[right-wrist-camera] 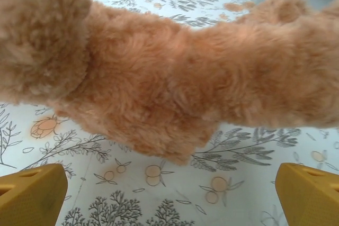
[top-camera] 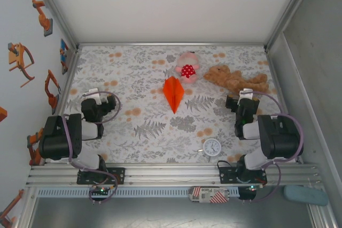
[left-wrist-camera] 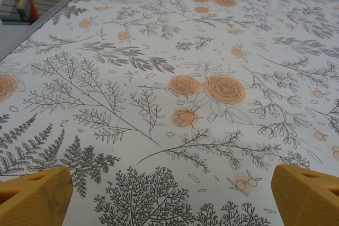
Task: Fold a paper plane with a square sheet of paper (pick it up from the middle)
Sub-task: Reset both arms
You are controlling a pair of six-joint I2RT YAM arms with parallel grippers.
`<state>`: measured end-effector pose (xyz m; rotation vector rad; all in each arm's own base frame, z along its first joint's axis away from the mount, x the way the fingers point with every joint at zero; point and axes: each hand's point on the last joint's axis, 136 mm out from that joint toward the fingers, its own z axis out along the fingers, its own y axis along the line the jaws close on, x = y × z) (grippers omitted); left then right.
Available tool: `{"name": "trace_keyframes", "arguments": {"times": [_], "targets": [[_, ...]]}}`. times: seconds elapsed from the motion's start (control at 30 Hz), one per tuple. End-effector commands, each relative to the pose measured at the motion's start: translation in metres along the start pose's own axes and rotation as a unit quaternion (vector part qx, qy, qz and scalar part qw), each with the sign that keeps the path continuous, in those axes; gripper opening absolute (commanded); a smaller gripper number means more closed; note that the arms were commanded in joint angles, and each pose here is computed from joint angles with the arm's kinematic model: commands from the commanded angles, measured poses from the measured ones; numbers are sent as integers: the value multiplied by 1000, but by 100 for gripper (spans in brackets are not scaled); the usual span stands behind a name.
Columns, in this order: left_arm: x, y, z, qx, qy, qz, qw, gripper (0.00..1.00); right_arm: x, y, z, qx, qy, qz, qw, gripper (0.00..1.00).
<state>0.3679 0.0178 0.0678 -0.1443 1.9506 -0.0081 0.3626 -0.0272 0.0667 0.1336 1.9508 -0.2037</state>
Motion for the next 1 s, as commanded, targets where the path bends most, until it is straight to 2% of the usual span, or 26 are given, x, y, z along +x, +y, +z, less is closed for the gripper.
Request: {"name": "trace_keyframes", "arguments": {"times": [0.0,0.1,0.17,0.23,0.97], "targets": [[-26,-2,8,-3,-29,-5,1000,96,-34,2,6,-9,-51,9,999,99],[-24,-9,18,-13,10,22,1000,96,-34,-2,14,8,-29,13,999,98],[-24,-14,18,-20,4,40,999,96,-33,-8,16,17,-23,25,999,97],[-24,-13,18,-21,8,39,999,96,-33,-10,16,20,-20,29,999,99],[-24,-13,19,-13,9,36,999,96,-32,-10,16,19,-20,29,999,99]]}}
